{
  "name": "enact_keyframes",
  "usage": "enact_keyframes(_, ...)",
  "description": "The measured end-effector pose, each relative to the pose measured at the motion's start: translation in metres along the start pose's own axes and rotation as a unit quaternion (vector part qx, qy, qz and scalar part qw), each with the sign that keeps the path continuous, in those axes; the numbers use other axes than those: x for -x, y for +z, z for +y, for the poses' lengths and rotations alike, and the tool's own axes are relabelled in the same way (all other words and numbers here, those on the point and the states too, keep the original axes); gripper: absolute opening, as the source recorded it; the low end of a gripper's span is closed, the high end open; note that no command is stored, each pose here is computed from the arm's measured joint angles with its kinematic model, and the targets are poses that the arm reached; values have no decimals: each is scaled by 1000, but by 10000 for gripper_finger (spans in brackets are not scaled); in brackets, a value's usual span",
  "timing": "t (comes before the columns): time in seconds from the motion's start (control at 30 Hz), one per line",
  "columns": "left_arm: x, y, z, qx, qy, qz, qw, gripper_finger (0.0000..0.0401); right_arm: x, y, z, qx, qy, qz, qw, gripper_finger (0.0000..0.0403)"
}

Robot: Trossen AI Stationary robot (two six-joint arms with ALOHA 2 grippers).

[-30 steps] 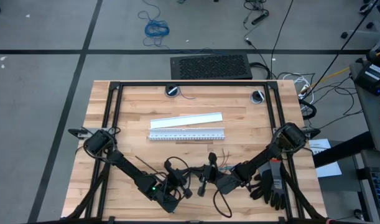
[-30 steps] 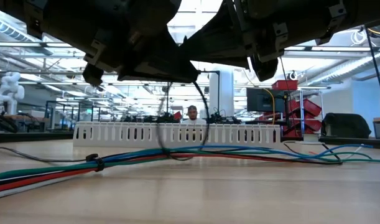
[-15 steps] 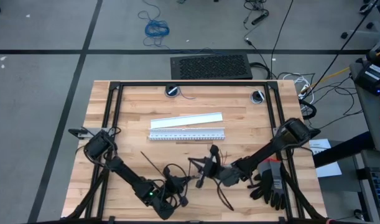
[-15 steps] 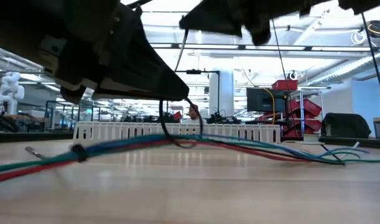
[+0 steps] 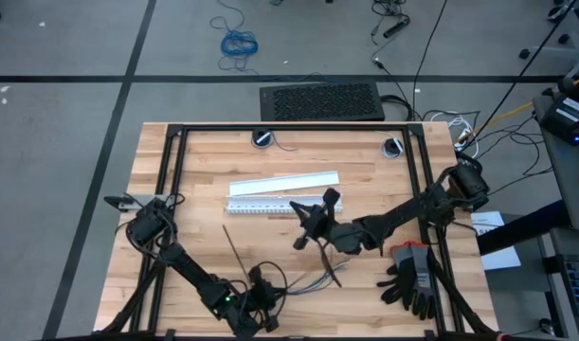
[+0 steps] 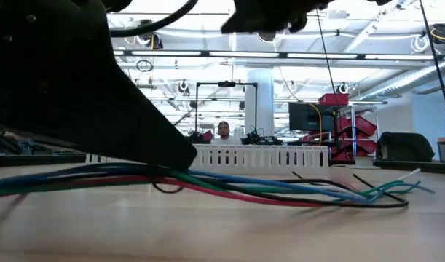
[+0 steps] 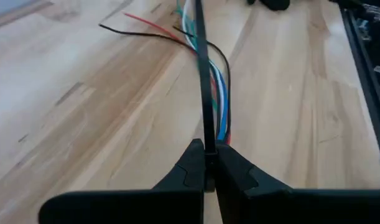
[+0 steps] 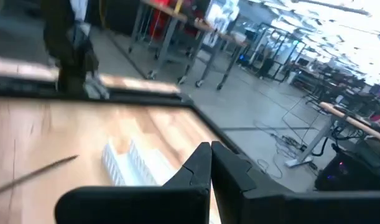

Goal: Ziptie cables
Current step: Wrap the black zip tie around the colored cable wires

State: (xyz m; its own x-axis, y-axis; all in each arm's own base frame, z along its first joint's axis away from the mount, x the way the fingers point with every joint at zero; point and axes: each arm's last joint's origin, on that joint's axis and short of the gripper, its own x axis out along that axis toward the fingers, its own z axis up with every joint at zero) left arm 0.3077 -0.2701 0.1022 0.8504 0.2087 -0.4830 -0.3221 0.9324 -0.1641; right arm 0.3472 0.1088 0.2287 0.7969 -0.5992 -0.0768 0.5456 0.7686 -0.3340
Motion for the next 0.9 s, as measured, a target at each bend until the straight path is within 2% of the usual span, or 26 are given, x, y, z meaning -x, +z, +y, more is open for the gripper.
enact_keyframes(0.13,-2,-10,0,-9,4,7,1000,16,-6,-10,-2,19,28,29,999,0)
enact_keyframes(0.23,-2,-10,-1,-6,3,3,1000,16,7,-9,4,45,47,33,997,2)
enact_keyframes(0.33,-2,-10,0,-5,9,-4,1000,16,54,15,15,11,131,-14,991,13)
enact_keyframes(0.43,-3,-9,1,-5,18,-13,1000,16,100,28,28,-42,231,-36,971,35)
enact_keyframes(0.53,-5,-7,3,-3,25,-18,1000,16,123,3,51,-89,274,16,957,67)
enact_keyframes(0.63,-9,-3,6,1,41,-32,999,16,123,-41,81,-137,258,65,954,104)
enact_keyframes(0.73,-13,0,10,2,59,-42,997,16,108,-72,105,-198,222,53,953,138)
enact_keyframes(0.9,-20,5,15,7,70,-44,997,16,80,-105,122,-294,206,19,933,179)
